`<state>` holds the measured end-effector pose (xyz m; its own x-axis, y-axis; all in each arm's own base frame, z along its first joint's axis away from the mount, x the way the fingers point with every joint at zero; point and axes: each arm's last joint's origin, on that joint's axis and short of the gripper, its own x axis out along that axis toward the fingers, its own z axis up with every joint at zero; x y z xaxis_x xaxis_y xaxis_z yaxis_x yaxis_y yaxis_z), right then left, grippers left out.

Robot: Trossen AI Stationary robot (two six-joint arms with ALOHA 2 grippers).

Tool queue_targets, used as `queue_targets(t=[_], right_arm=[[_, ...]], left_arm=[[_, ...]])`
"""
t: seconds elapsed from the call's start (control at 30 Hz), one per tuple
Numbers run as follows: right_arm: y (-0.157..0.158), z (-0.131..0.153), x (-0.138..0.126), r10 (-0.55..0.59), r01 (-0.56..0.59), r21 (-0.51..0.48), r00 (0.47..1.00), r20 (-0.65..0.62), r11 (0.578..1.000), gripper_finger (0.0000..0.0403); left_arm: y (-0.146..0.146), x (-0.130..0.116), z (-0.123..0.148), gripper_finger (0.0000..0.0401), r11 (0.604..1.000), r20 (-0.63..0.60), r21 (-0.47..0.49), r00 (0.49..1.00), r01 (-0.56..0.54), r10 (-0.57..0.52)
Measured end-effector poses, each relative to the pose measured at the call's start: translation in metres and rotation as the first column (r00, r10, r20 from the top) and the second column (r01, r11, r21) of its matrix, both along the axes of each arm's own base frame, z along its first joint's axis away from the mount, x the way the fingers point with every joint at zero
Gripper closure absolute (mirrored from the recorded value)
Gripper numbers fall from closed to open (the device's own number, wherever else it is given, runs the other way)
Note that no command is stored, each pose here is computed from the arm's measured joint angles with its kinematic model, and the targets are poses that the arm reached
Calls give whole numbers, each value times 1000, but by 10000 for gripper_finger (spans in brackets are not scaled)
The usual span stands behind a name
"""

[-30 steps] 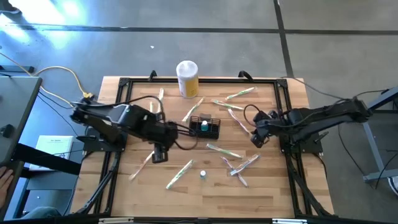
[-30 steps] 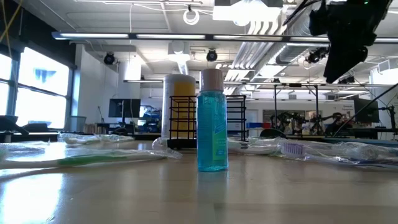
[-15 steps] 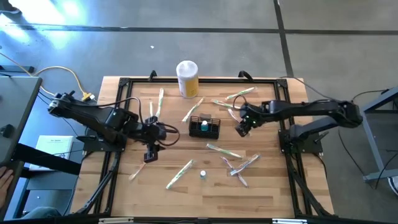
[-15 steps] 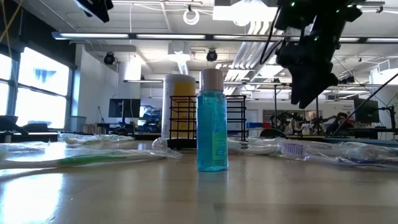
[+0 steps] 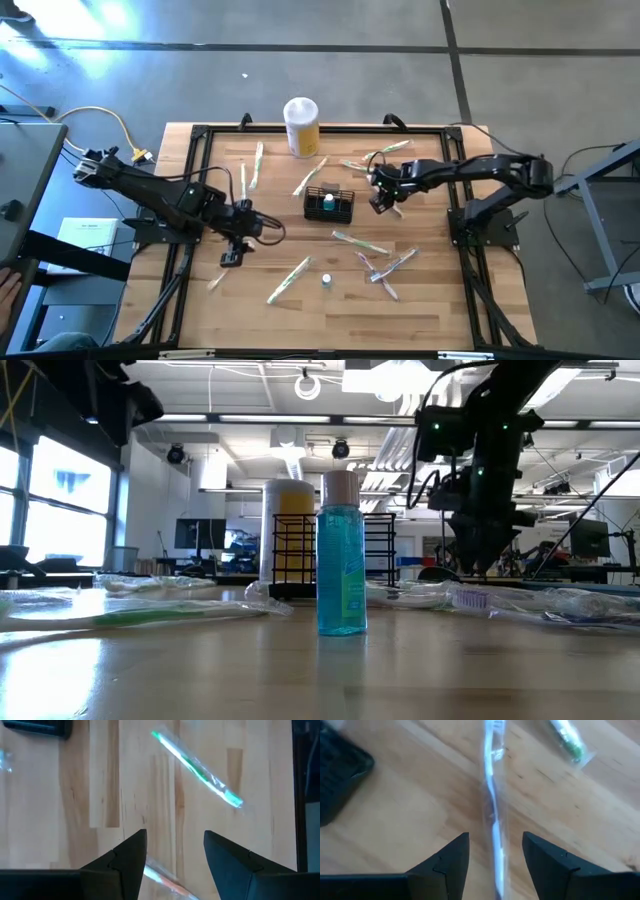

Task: Pick & Place toothbrushing station
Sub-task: Put the top purple toothbrush into the left section wire organizer

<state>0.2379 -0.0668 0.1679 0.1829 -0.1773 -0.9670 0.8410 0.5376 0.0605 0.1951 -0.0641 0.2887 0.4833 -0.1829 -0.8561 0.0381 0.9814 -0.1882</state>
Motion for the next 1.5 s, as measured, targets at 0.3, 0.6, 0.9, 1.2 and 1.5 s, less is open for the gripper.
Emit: queue_targets(t=[0.3,0.6,0.9,1.2,1.5], right_arm=[[-10,-19,10,19,-18,17,1000,-14,1000,229],[-14,-39,13,22,-17,49,996,-87,999,229],[-13,-43,12,19,-11,72,994,-107,997,306],[-10,-40,6,24,-11,83,987,-158,997,387],[10,-2,-9,40,-32,83,994,-100,996,392]], left_arm=[[3,-4,1,208,999,185,28,982,34,-38],[2,0,2,208,1000,253,-23,967,-19,24],[4,-4,-3,208,987,171,-71,973,-142,152],[5,-1,-4,208,982,201,-24,961,-188,189],[5,-1,-3,208,982,206,-18,961,-188,187]])
